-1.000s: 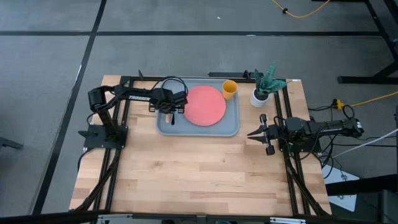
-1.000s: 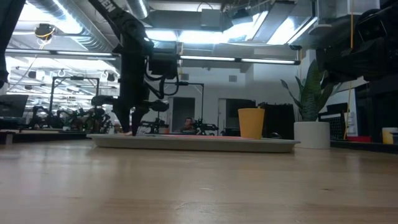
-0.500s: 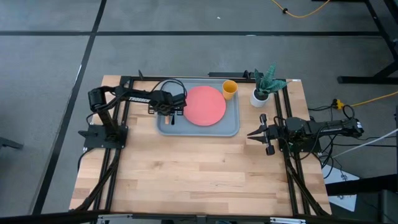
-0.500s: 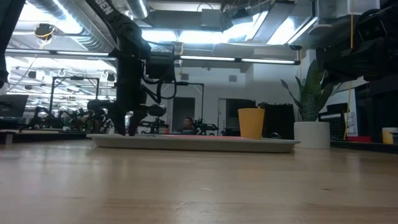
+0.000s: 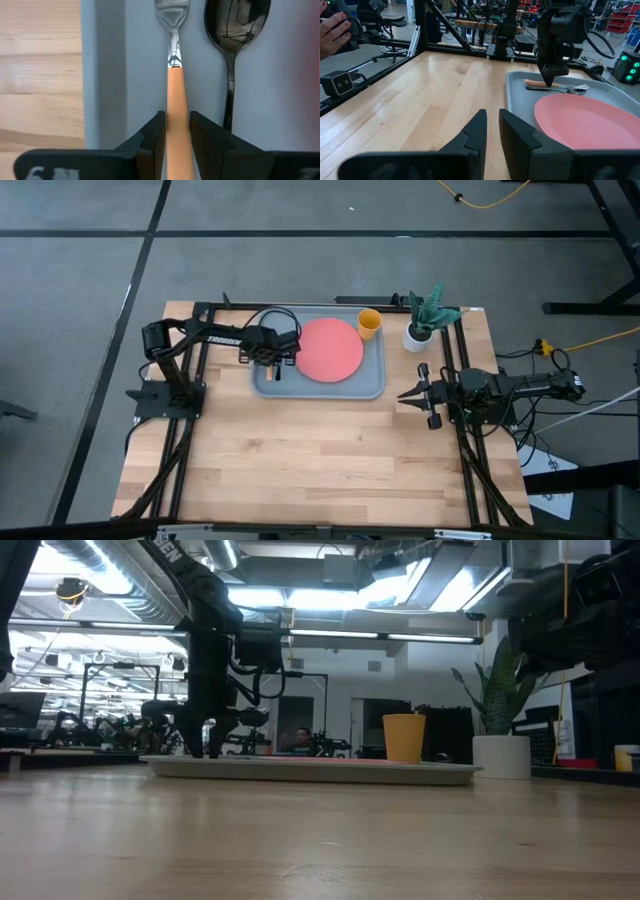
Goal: Pick and place plate/cup/fork/spoon on tray
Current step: Put the orange fork on the blue tray to the left of the black spoon, then return to Home Position
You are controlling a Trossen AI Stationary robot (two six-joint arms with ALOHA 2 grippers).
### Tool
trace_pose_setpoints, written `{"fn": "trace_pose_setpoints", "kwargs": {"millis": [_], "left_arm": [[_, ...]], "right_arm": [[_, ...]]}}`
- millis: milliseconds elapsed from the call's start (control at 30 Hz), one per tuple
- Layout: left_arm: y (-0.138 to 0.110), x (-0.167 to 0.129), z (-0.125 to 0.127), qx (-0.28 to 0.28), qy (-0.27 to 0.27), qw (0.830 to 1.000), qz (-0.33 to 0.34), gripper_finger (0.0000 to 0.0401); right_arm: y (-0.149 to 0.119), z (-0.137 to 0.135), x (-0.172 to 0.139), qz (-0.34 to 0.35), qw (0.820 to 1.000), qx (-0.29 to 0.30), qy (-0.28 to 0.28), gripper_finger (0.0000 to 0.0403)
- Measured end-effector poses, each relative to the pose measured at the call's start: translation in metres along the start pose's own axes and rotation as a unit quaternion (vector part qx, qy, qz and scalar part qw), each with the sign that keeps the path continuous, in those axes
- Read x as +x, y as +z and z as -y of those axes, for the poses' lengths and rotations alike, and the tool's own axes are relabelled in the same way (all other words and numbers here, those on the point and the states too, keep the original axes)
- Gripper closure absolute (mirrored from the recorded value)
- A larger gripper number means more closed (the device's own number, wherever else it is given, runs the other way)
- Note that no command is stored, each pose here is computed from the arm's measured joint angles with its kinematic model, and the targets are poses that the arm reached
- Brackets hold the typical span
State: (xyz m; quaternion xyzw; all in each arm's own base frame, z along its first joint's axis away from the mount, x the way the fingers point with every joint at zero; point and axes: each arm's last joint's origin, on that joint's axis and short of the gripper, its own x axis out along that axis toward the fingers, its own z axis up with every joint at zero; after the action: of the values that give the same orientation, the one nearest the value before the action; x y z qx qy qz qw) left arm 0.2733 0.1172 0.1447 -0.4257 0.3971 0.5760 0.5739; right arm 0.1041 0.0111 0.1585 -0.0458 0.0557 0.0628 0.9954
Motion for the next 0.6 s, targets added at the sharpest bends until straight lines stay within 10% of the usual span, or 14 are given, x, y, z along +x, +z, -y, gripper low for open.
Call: {"fn": "trace_pose_setpoints", "kwargs": {"millis": [600], "left_arm": [[0.009, -0.04, 0.013, -0.013, -0.003, 0.999, -0.03, 0.0319]], "right_arm": [[0.0, 0.0, 0.0, 0.0, 1.0, 0.0, 0.0, 0.0347]]}}
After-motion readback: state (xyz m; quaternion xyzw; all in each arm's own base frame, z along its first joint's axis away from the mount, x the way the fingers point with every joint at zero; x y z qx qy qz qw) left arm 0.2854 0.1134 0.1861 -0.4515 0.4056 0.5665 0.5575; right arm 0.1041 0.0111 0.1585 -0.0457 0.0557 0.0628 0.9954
